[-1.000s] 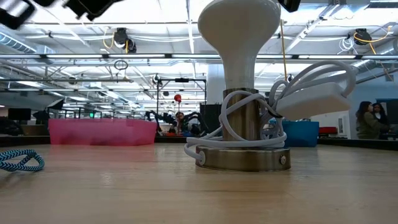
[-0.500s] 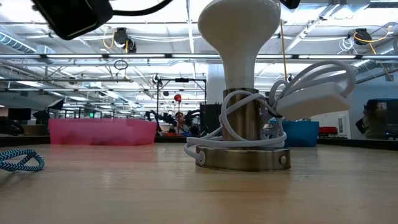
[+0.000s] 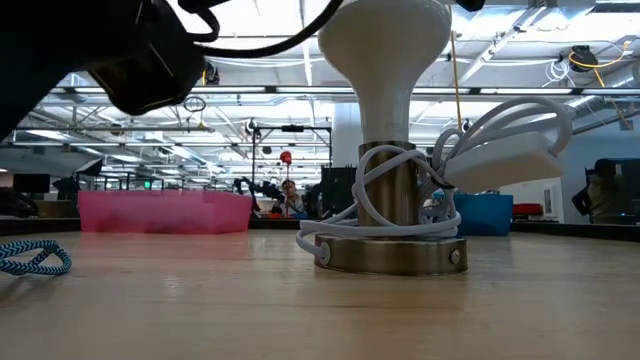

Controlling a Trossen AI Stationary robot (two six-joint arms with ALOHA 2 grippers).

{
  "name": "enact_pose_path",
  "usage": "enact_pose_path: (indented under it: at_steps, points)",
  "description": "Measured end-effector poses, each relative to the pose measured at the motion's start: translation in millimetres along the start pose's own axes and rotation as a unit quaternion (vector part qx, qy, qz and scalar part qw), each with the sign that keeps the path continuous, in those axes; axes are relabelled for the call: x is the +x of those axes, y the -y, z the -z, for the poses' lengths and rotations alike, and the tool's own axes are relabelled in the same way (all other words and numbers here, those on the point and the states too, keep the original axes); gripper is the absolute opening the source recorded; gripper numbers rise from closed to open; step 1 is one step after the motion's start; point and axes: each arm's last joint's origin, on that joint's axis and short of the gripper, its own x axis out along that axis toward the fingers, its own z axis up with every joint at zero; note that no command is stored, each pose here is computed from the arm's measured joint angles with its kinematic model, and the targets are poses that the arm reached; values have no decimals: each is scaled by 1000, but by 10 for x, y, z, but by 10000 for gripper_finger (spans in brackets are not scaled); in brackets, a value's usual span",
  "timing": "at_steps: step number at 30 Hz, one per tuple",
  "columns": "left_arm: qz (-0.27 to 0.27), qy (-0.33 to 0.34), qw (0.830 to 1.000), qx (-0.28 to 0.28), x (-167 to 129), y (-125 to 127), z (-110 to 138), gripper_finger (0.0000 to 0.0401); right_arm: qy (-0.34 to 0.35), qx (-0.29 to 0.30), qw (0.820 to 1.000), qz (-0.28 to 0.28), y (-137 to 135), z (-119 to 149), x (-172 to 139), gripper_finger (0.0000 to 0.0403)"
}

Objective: Pick & Place USB Port
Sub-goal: Put the blue USB cable into the pink bin

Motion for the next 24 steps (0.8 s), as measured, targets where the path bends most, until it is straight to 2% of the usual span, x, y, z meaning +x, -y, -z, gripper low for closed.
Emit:
enact_pose_path:
  at_steps: [8, 12, 16, 19, 22, 24]
  points:
    - [-14, 25, 1000, -10, 26, -38, -26, 169, -4, -1, 1000, -7, -32, 22, -1, 171]
    - [-34, 28, 999, -13, 136, -38, -122, 189, -2, -1, 1000, -9, -36, 17, -1, 171]
    - [-41, 7, 999, -11, 277, 1, -198, 188, -2, 2, 1000, -14, -54, 24, -3, 171]
    - [-58, -3, 998, -12, 389, -9, -225, 145, -3, 1, 1000, -21, -84, 34, -15, 171]
    - [-63, -10, 998, 8, 389, -20, -222, 45, -5, 1, 1000, -28, -117, 48, -29, 171]
    - [-68, -4, 998, 15, 302, -44, -211, 29, -6, 3, 1000, -31, -125, 53, -29, 171]
